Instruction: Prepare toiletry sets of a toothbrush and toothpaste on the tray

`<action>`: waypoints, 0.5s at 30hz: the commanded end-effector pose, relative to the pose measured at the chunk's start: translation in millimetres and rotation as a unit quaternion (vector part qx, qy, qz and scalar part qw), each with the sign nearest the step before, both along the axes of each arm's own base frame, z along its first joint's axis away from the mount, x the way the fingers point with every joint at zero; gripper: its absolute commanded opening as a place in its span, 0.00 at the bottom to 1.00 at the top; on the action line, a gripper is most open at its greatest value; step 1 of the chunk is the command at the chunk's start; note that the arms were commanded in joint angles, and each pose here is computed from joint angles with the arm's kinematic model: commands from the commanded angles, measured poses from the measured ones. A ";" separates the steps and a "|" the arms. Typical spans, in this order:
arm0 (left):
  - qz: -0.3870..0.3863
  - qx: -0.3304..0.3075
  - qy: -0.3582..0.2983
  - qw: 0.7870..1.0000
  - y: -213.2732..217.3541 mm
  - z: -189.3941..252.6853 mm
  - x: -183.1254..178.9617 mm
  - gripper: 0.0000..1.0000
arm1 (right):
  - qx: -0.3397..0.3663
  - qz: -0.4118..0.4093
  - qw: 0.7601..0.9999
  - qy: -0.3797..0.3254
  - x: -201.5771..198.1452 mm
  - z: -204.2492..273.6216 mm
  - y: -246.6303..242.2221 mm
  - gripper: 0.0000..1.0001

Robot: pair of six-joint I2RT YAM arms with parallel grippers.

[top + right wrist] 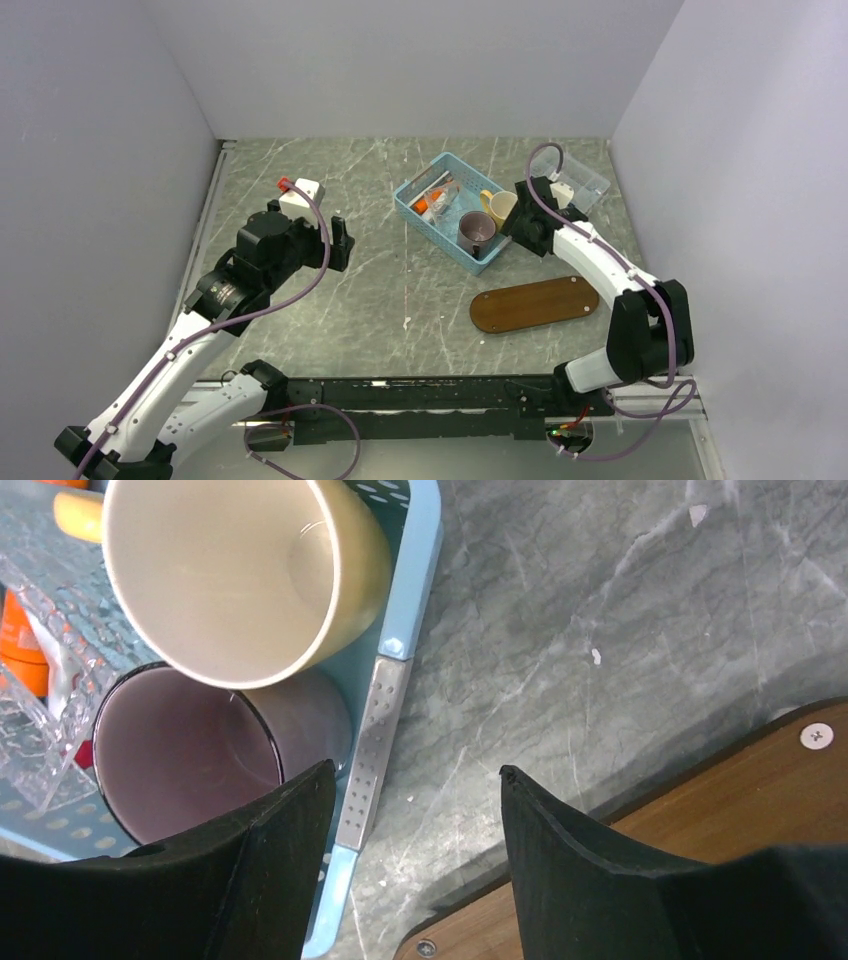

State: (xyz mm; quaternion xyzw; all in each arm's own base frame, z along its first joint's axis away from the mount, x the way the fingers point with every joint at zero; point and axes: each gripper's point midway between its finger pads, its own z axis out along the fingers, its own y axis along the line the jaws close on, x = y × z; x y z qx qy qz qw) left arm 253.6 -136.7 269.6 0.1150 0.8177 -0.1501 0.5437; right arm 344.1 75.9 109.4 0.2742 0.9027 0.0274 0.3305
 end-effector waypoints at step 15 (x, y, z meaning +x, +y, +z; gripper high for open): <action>-0.013 -0.006 -0.009 1.000 -4.2 5.9 -0.5 0.99 | 0.019 -0.003 1.000 0.003 27.1 -17.2 9.5 0.53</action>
